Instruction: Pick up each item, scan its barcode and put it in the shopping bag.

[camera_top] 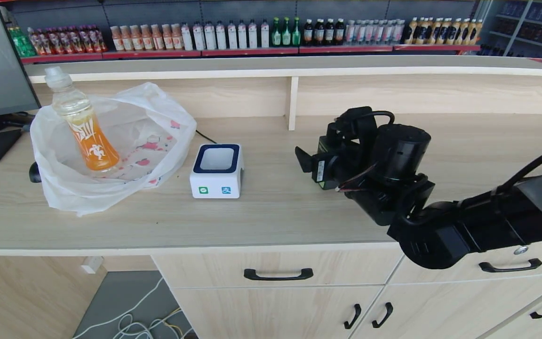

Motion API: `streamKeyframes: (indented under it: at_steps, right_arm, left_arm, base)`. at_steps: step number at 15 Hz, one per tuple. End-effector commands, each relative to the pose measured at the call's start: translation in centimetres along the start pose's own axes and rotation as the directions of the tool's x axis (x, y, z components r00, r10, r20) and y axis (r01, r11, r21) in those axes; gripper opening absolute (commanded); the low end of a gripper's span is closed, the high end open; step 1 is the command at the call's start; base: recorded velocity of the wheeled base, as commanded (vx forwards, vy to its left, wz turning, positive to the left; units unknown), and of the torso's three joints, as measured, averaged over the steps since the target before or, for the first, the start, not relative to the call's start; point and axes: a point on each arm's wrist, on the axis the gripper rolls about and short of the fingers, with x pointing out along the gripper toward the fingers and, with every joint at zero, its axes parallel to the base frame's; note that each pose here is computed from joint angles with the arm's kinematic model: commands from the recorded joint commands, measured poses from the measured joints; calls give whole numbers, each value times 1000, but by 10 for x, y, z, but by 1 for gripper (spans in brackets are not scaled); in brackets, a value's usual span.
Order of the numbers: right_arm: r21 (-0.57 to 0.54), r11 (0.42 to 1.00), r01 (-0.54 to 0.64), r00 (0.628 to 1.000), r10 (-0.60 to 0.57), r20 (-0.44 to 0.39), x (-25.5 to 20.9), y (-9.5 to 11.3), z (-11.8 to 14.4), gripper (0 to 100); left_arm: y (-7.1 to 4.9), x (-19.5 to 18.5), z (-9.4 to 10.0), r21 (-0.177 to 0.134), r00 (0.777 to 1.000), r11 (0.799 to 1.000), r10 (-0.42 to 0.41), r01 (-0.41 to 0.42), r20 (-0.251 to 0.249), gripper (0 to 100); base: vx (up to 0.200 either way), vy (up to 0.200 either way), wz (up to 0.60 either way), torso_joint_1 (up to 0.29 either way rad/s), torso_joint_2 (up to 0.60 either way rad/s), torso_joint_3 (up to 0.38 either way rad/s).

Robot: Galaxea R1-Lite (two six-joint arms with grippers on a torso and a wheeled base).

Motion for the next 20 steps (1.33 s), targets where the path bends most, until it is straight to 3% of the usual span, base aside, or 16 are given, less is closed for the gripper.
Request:
streamKeyframes:
  at_steps: [1, 15, 16, 20]
  right_arm:
    - [-14, 1000, 12, 1000, -12, -24, 10, 4, -22, 100]
    - [-40, 998, 55, 998, -55, -6, 20, 3, -23, 100]
    - [-40, 998, 58, 998, -58, -6, 21, 3, -23, 0]
    - [-38, 998, 59, 998, -59, -9, 20, 3, -24, 0]
  left_arm:
    - [0, 0, 0, -1, 1000, 1000, 0, 0, 0, 100]
    - [0, 0, 0, -1, 1000, 1000, 0, 0, 0, 100]
    - [0, 0, 0, -1, 1000, 1000, 0, 0, 0, 100]
    - [0, 0, 0, -1, 1000, 1000, 0, 0, 0, 100]
  base:
    - [0, 0, 0, 0, 0, 0]
    - [0, 0, 0, 0, 0, 0]
    - [0, 0, 0, 0, 0, 0]
    - [0, 0, 0, 0, 0, 0]
